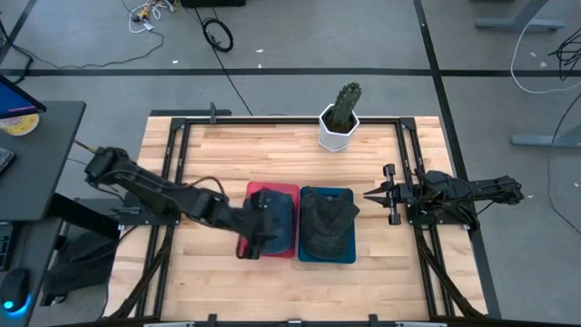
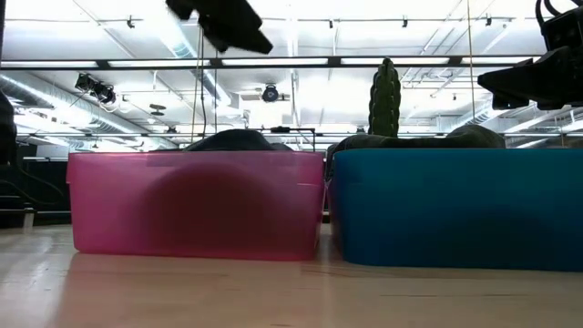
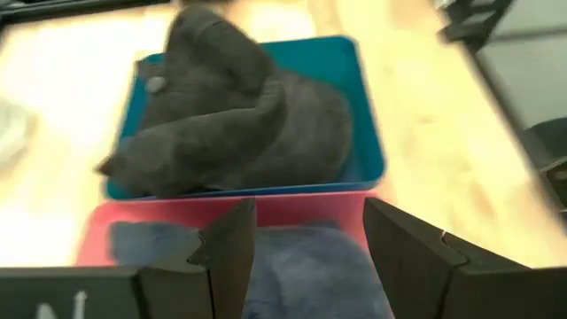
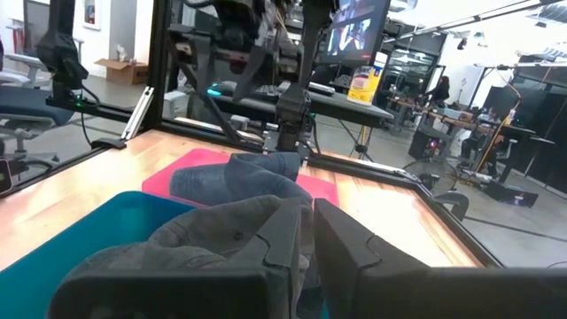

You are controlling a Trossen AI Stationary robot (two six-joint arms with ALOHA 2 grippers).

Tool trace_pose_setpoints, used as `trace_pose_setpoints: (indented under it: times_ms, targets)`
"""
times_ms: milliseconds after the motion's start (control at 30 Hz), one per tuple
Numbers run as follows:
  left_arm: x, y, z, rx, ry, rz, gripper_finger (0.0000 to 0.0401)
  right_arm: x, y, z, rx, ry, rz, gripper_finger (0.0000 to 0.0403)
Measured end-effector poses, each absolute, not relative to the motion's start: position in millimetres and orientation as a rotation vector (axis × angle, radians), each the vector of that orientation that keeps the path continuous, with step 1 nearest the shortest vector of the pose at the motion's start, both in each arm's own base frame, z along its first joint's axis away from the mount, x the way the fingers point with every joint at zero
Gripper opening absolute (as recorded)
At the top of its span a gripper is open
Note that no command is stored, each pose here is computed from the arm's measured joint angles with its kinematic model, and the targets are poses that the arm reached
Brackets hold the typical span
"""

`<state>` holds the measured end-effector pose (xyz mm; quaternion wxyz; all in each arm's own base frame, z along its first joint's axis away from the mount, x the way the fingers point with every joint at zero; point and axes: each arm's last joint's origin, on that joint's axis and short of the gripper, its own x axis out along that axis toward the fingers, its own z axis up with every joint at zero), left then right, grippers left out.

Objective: Pick & Place hat
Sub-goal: Return to Home Position

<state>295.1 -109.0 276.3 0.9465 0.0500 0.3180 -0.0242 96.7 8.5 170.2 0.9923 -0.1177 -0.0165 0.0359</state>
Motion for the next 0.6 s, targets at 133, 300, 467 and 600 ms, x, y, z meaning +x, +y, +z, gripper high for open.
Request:
trace_pose_setpoints:
  times_ms: [133,300,467,600]
  targets:
    - [279,-102,259,0.037,0.553,-0.109,0.0213,97,9,170,-0.236,-0.033,0.072,0.0039]
    - [253,-96,243,-0.027,0.529,-0.108,0.0213,97,9,170,-0.236,-0.033,0.073,0.0039]
    - [230,-91,225,-0.050,0.437,-0.118,0.0213,97,9,170,-0.236,-0.034,0.072,0.0039]
    - [214,-84,209,-0.083,0.412,-0.079,0.0213,97,8,170,-0.236,-0.034,0.072,0.0039]
